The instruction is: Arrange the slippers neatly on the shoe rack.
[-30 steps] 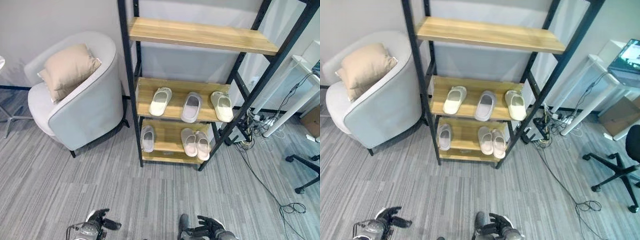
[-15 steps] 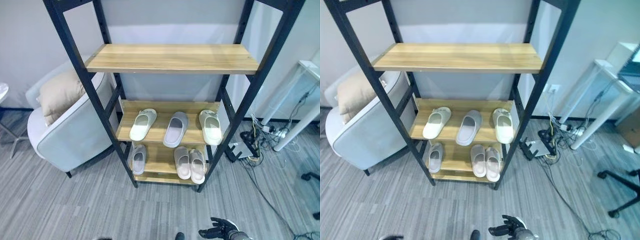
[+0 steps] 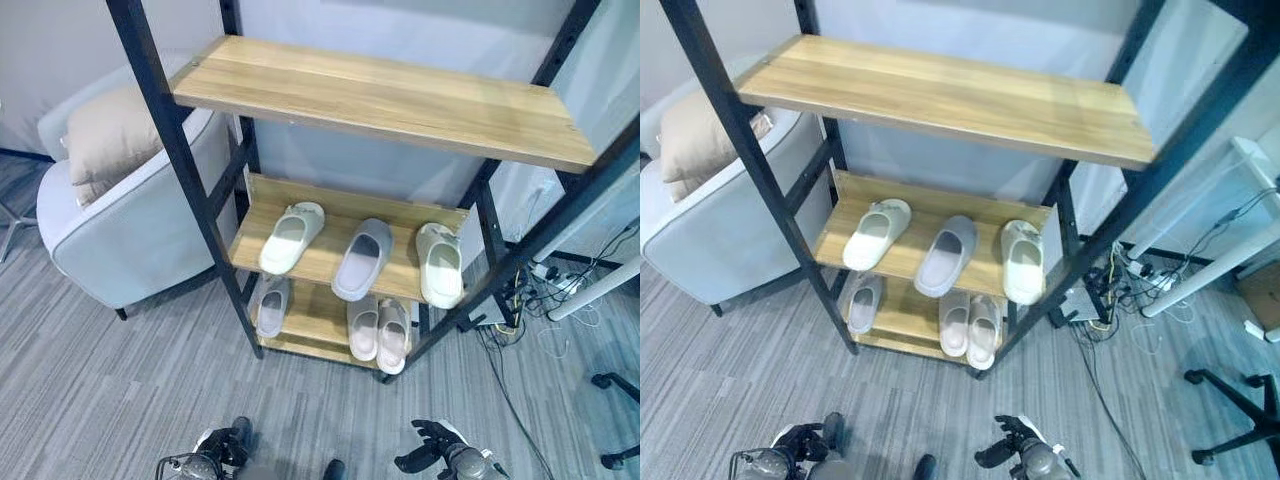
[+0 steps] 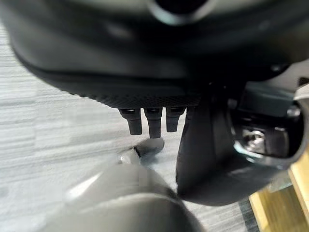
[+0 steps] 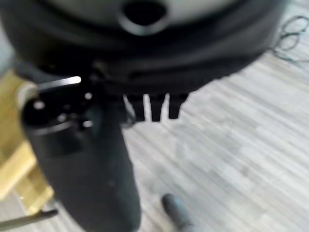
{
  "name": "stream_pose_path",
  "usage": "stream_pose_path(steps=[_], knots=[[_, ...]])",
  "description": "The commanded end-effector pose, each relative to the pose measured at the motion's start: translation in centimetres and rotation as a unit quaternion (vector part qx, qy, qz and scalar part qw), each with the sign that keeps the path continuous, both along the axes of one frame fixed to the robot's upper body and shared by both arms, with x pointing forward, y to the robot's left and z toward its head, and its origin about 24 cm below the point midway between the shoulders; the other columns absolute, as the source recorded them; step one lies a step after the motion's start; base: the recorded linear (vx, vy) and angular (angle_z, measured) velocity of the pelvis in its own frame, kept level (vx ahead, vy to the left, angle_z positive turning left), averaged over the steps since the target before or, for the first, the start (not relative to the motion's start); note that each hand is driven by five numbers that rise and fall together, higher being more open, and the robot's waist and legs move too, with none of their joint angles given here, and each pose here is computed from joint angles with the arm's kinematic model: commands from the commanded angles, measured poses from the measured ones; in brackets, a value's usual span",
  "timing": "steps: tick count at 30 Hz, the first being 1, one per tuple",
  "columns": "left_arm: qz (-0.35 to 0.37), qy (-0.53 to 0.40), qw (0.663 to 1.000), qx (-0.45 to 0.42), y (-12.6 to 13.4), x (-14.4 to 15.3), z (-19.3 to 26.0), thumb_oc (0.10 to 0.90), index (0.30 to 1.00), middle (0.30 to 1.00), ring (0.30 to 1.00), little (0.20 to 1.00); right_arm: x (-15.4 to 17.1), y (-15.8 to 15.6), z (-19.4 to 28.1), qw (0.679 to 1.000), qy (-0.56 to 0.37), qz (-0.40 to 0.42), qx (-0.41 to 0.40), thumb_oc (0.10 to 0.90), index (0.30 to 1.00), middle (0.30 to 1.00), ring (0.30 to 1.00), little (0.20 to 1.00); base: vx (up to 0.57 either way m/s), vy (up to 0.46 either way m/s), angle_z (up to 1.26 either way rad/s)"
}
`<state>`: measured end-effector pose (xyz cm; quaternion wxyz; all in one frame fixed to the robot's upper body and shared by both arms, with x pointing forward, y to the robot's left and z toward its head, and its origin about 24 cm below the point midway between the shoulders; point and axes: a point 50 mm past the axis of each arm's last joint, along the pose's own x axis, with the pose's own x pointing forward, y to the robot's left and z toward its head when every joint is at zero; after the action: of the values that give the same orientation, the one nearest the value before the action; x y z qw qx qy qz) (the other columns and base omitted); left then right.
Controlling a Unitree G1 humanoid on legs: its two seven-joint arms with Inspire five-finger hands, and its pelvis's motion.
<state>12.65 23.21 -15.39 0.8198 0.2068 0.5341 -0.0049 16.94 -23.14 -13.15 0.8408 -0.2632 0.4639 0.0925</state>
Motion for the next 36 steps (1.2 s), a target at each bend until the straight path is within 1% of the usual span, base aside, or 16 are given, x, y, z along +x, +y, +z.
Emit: stream_pose_path(steps=[1, 3, 7, 8, 10, 12, 13, 15, 21, 23, 24, 27, 29, 31, 33, 36], knots=[[0.02, 0.079, 0.996, 0.028, 2.5, -5.2, -0.6, 0.8, 0.9, 0.9, 0.9, 0.9, 3.8, -0.4, 4.5, 0.984, -0.172, 0.028, 0.028, 0.8, 0.9, 0.9, 0.9, 0.9, 0.1, 0.402, -0.4], [0.025, 0.079, 0.996, 0.034, 2.8, -5.3, -0.6, 0.8, 0.9, 0.9, 0.9, 0.9, 3.1, -0.2, 4.4, 0.982, -0.183, 0.023, 0.034, 0.8, 0.9, 0.9, 0.9, 0.9, 0.04, 0.31, -0.5], [0.04, 0.037, 0.997, 0.053, 4.0, -3.2, 0.3, 0.8, 0.9, 0.9, 0.9, 0.9, 4.3, 1.0, 6.4, 0.967, -0.249, 0.057, 0.018, 0.8, 0.9, 0.9, 0.9, 0.9, 0.04, 0.292, -0.5], [0.06, 0.009, 0.996, 0.061, 5.0, -2.2, 0.9, 0.8, 0.9, 0.9, 0.9, 0.9, 5.0, 0.4, 9.6, 0.94, -0.33, 0.079, -0.026, 0.8, 0.9, 0.9, 0.9, 0.9, 0.11, 0.227, -0.08], [0.079, -0.016, 0.994, 0.068, 5.8, -1.4, 1.4, 0.8, 0.9, 0.9, 0.9, 0.9, 4.3, -0.2, 13.4, 0.905, -0.413, 0.093, -0.051, 0.8, 0.9, 0.9, 0.9, 0.9, 0.13, 0.221, 0.06], [0.086, -0.028, 0.994, 0.065, 5.8, -1.1, 1.6, 0.8, 0.9, 0.9, 0.9, 0.9, 3.5, -0.1, 15.5, 0.882, -0.457, 0.097, -0.053, 0.8, 0.9, 0.9, 0.9, 0.9, 0.06, 0.097, -0.02], [0.085, -0.028, 0.994, 0.064, 5.8, -1.1, 1.5, 0.8, 0.9, 0.9, 0.9, 0.9, 3.4, -0.2, 15.5, 0.883, -0.456, 0.096, -0.054, 0.8, 0.9, 0.9, 0.9, 0.9, 0.07, 0.081, -0.07], [0.09, -0.03, 0.994, 0.048, 5.1, -1.3, 1.3, 0.8, 0.9, 0.9, 0.9, 0.9, 2.4, 0.1, 18.2, 0.854, -0.506, 0.105, -0.057, 0.8, 0.9, 0.9, 0.9, 0.9, 0.08, 0.046, 0.11], [0.088, 0.015, 0.996, 0.016, 3.3, -4.0, -0.1, 0.8, 0.9, 0.9, 0.9, 0.9, 3.3, 0.3, 23.3, 0.785, -0.591, 0.152, -0.105, 0.8, 0.9, 0.9, 0.9, 0.9, 0.06, -0.008, 0.12], [0.084, 0.02, 0.996, 0.012, 3.0, -4.2, -0.2, 0.8, 0.9, 0.9, 0.9, 0.9, 3.6, 0.1, 23.6, 0.781, -0.595, 0.15, -0.111, 0.8, 0.9, 0.9, 0.9, 0.9, 0.04, -0.023, -0.03], [0.062, 0.039, 0.997, 0.003, 2.0, -5.0, -0.7, 0.8, 0.9, 0.9, 0.9, 0.9, 4.9, -0.5, 24.0, 0.776, -0.603, 0.141, -0.125, 0.8, 0.9, 0.9, 0.9, 0.9, 0.05, -0.03, 0.0], [0.051, 0.05, 0.997, 0.001, 1.6, -5.6, -0.9, 0.8, 0.9, 0.9, 0.9, 0.9, 6.5, -1.2, 24.5, 0.768, -0.612, 0.126, -0.14, 0.8, 0.9, 0.9, 0.9, 0.9, 0.05, -0.028, 0.04], [0.032, 0.06, 0.998, 0.003, 1.5, -6.0, -1.0, 0.8, 0.9, 0.9, 0.9, 0.9, 8.5, -3.2, 25.2, 0.756, -0.608, 0.117, -0.214, 0.8, 0.9, 0.9, 0.9, 0.9, 0.07, -0.038, 0.08], [0.021, 0.061, 0.998, 0.005, 1.5, -5.9, -1.0, 0.8, 0.9, 0.9, 0.9, 0.9, 8.8, -3.7, 25.4, 0.752, -0.604, 0.12, -0.234, 0.8, 0.9, 0.9, 0.9, 0.9, 0.05, -0.026, 0.11], [-0.013, 0.059, 0.998, 0.019, 1.8, -5.2, -0.8, 0.8, 0.9, 0.9, 0.9, 0.9, 11.3, -4.8, 24.8, 0.777, -0.586, 0.084, -0.216, 0.8, 0.9, 0.9, 0.9, 0.9, 0.07, -0.027, 0.16], [0.001, 0.053, 0.998, 0.029, 2.7, -4.9, -0.4, 0.8, 0.9, 0.9, 0.9, 0.9, 12.8, -4.9, 25.3, 0.783, -0.583, 0.081, -0.202, 0.8, 0.9, 0.9, 0.9, 0.9, 0.05, -0.01, 0.12]])
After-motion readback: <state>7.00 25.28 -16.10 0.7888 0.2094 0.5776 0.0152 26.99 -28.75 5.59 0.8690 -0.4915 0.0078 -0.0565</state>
